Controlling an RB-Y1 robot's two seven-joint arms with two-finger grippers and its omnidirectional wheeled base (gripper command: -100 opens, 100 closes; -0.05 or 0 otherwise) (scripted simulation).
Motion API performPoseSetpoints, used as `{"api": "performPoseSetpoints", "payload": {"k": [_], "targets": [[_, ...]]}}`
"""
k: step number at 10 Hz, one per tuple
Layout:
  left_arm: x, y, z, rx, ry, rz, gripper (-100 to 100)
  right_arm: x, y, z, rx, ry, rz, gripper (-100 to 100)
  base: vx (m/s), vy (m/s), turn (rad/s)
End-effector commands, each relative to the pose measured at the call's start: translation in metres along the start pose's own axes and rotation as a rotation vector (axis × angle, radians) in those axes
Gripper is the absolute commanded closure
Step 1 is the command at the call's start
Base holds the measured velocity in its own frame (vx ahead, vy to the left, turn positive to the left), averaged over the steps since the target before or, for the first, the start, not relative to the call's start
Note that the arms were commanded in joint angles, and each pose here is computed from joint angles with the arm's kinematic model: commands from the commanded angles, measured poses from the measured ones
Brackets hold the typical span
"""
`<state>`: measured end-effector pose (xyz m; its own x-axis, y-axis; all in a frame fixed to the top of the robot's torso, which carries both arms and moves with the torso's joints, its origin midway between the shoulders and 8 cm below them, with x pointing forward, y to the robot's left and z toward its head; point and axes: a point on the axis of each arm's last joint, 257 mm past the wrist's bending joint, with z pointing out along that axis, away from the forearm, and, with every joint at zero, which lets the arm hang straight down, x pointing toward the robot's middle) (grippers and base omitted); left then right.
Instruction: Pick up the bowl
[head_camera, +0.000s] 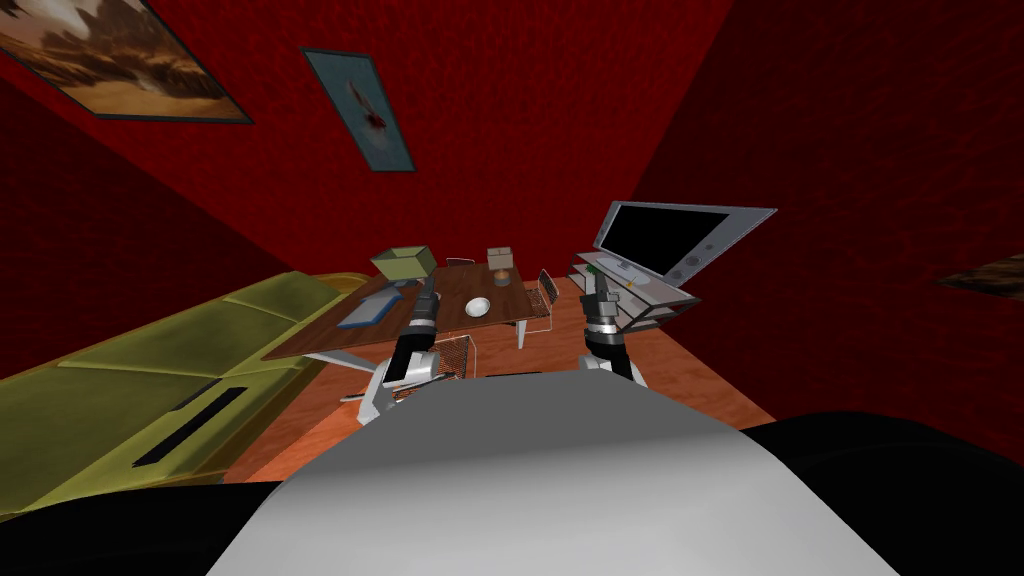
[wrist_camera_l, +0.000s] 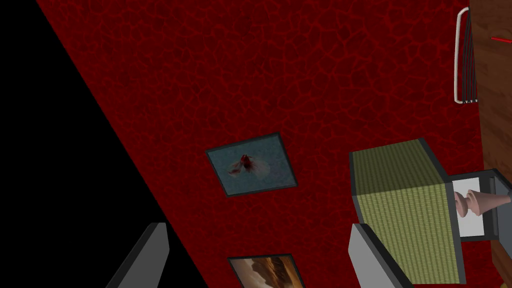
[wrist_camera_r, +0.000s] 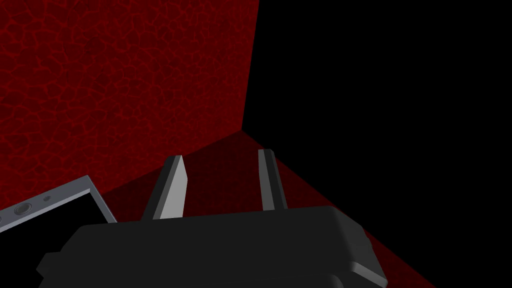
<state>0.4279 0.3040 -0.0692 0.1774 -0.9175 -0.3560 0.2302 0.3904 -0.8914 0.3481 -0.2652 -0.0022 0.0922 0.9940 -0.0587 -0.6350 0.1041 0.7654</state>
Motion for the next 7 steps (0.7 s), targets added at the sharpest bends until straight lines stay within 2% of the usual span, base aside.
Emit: {"api": "performPoseSetpoints", "payload": {"k": [1,7], "targets": [[-0.003,0.012,0.005,-0.043,0.0,0.012,-100,0.0,0.0,0.0,0.0,0.0,0.0,0,-0.005,-0.005,0.028],[-0.01,0.053,0.013,-0.191,-0.003,0.03,-100,0.0,0.0,0.0,0.0,0.0,0.0,0,-0.001,-0.005,0.012]]}}
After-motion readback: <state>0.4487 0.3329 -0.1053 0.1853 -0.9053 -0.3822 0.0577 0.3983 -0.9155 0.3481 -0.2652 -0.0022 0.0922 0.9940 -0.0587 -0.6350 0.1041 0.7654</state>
